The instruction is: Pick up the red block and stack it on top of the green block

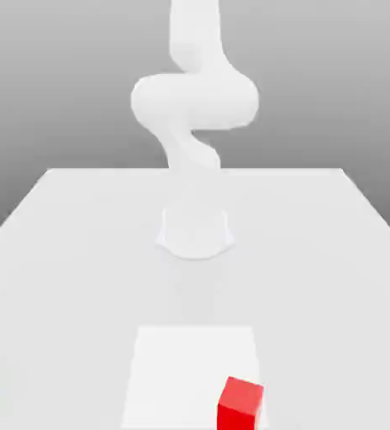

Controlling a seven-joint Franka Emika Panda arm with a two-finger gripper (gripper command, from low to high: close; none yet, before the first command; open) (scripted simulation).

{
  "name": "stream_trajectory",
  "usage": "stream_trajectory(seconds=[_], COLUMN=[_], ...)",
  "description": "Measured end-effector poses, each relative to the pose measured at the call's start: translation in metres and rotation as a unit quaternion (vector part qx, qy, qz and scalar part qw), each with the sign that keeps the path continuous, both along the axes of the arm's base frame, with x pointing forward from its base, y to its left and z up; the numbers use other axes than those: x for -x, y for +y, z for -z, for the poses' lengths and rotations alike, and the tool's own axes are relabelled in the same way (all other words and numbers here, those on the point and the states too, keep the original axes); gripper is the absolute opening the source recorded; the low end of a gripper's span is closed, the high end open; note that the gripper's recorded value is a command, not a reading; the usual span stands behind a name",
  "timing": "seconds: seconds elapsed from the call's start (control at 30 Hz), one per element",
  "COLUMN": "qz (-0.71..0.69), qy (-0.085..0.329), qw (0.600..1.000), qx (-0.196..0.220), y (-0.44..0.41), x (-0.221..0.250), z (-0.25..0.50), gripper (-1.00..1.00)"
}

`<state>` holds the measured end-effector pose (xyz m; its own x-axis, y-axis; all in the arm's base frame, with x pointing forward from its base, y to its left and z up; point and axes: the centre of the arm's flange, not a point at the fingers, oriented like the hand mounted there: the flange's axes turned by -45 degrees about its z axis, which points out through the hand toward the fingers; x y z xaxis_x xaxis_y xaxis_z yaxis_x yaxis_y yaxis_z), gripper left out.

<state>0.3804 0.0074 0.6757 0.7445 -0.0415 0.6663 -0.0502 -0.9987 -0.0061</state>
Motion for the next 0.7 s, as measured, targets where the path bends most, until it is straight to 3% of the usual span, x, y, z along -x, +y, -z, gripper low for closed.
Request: stream_trajectory(seconds=[0.37, 0.7], qz=[0.074, 0.124], qy=[0.151, 0.280], qw=[0.986, 0.951], qx=[-0.009, -0.042], y=[0.020, 0.038], x=[-0.106, -0.126], z=[0.187, 0.371], gripper=[0.00, 0.00])
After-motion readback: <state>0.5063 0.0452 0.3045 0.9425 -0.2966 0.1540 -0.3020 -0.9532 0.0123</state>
